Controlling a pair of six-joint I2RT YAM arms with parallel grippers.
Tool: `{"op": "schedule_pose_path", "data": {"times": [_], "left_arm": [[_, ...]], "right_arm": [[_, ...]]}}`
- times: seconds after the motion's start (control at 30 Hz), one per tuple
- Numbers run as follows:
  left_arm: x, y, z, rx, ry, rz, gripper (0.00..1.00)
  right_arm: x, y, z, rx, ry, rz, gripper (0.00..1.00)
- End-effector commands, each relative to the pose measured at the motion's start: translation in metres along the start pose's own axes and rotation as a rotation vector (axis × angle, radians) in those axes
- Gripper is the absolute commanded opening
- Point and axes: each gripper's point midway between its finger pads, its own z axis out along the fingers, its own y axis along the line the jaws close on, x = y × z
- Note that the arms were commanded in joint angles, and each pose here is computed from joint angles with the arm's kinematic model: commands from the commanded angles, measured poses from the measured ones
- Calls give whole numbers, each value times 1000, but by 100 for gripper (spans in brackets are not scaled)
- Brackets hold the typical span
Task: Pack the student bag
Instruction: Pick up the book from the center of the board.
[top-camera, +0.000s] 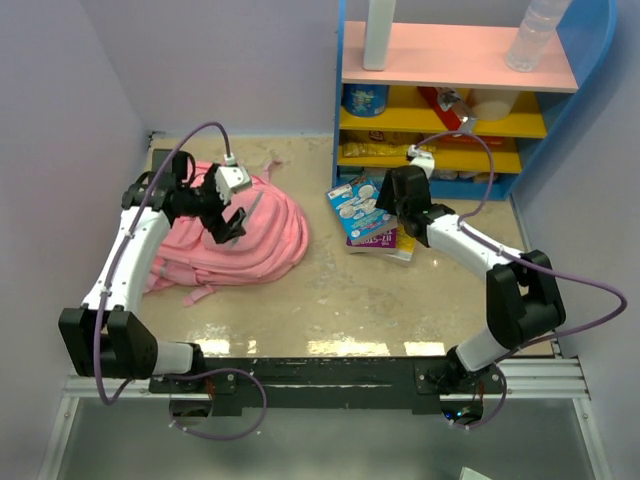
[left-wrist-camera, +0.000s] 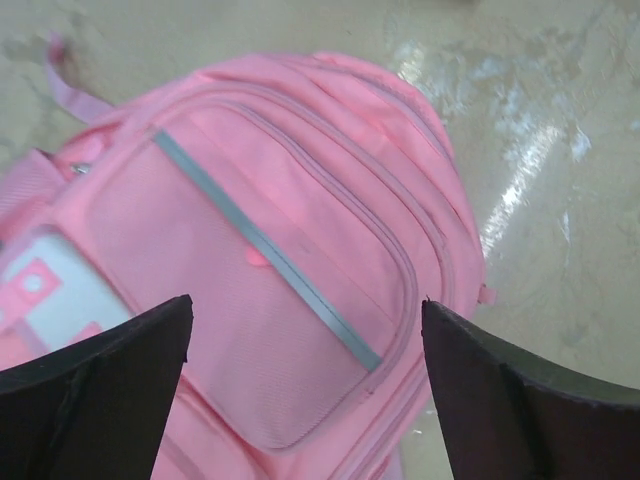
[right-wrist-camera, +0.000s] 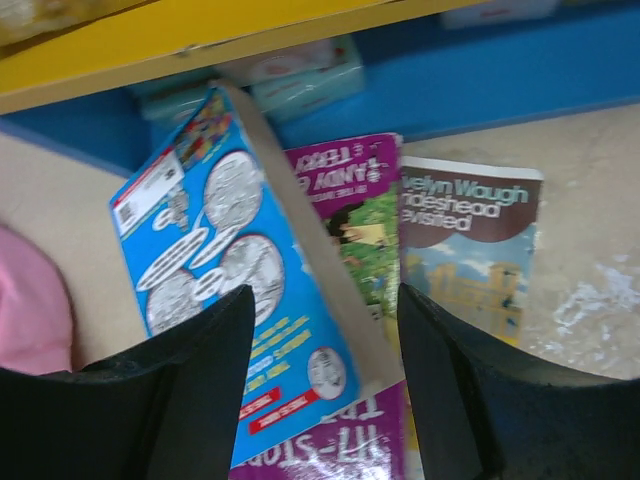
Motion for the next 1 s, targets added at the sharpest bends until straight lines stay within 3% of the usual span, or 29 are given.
{"op": "schedule_pose_path", "data": {"times": [0.0,0.1,0.23,0.47,0.6,0.97], "left_arm": [[-90,21,-20,-110,-153,97,100],[-134,1,4,-44,-194,165,100],[-159,-20,60,40,-204,191,100],[-153,-10,151,-7,-216,141,100],[-161,-10,183,-51,-264,159,100],[-151,-17,260,-77,-197,135,100]], "right_arm": [[-14,-11,6,16,13,65,63],[-6,-16,11,30,31,66,64],[6,-17,13,22,65,90,64],[41,-33,11,34,131,117,63],[51,-43,10,45,149,139,63],[74,-59,9,16,195,254,58]]}}
